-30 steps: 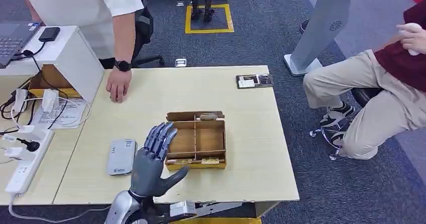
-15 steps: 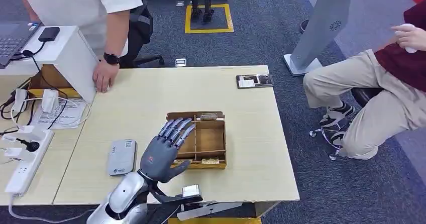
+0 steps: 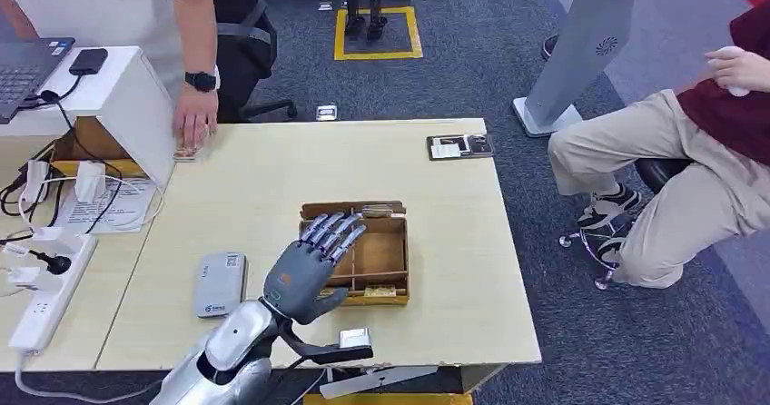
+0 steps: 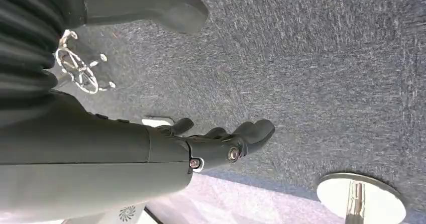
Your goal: Pass the card to the sensor for recognition and then transmit it.
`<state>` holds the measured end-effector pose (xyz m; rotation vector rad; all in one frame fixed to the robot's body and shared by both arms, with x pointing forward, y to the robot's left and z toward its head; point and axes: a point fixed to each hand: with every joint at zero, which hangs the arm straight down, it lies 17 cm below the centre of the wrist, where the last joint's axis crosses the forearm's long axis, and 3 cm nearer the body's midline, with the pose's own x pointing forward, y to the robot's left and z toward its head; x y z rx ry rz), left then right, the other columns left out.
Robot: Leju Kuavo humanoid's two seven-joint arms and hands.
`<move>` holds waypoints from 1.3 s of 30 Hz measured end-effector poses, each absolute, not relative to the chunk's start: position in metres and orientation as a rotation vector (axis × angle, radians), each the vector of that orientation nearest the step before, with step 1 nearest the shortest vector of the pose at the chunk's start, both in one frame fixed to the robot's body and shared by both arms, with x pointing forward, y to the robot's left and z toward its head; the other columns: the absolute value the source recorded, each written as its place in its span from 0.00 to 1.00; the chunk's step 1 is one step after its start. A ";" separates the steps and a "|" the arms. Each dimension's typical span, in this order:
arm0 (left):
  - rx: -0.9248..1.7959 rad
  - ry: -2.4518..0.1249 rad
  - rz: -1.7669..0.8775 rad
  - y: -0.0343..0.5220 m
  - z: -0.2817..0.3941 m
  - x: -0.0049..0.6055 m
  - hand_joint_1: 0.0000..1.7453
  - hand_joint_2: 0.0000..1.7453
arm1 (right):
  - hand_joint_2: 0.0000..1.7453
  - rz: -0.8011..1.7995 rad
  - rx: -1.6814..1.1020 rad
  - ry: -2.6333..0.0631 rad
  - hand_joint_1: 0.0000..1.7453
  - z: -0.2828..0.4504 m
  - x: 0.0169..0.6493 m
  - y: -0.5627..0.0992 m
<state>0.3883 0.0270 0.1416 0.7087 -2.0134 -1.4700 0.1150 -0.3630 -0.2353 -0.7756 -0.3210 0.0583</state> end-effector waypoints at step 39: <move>0.828 -2.375 -0.904 0.046 0.232 0.357 0.00 1.00 | 1.00 0.067 -0.765 -0.303 0.00 -0.238 0.110 -0.358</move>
